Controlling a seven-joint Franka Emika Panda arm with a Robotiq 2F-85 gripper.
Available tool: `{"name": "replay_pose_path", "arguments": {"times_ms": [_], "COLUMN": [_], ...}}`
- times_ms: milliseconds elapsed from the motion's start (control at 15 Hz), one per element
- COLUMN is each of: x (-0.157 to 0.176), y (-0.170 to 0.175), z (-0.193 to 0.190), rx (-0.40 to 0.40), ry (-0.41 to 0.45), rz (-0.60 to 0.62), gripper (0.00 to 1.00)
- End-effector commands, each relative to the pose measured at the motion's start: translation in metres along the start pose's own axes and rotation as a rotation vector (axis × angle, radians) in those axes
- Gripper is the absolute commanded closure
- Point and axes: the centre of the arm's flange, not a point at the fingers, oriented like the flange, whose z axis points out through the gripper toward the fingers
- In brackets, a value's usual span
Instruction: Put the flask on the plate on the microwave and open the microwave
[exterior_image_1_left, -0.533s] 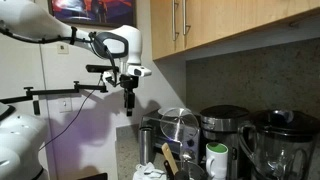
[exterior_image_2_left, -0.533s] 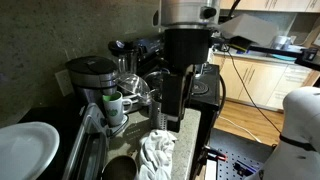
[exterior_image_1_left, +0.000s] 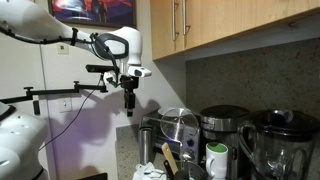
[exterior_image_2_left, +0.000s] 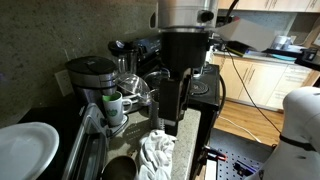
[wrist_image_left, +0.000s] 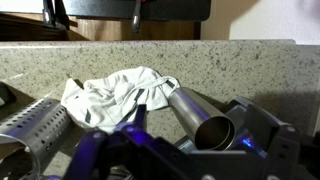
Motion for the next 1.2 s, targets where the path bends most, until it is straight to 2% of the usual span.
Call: {"name": "replay_pose_path", "arguments": {"times_ms": [0,333,600,867,1133], "x": [0.034,0.067,0.071,0.062,0.054], "y": [-0.027,-0.052,-0.055,-0.054,-0.052], "z": [0.023,0.085,0.133,0.154,0.156], "rx": [-0.053,-0.118,-0.162,-0.180,-0.174], "ry": [0.012,0.010,-0.016,-0.032,-0.043], "rz": [-0.018,-0.056,-0.051,-0.027,-0.010], "gripper": [0.00,0.00,0.00,0.00,0.00]}}
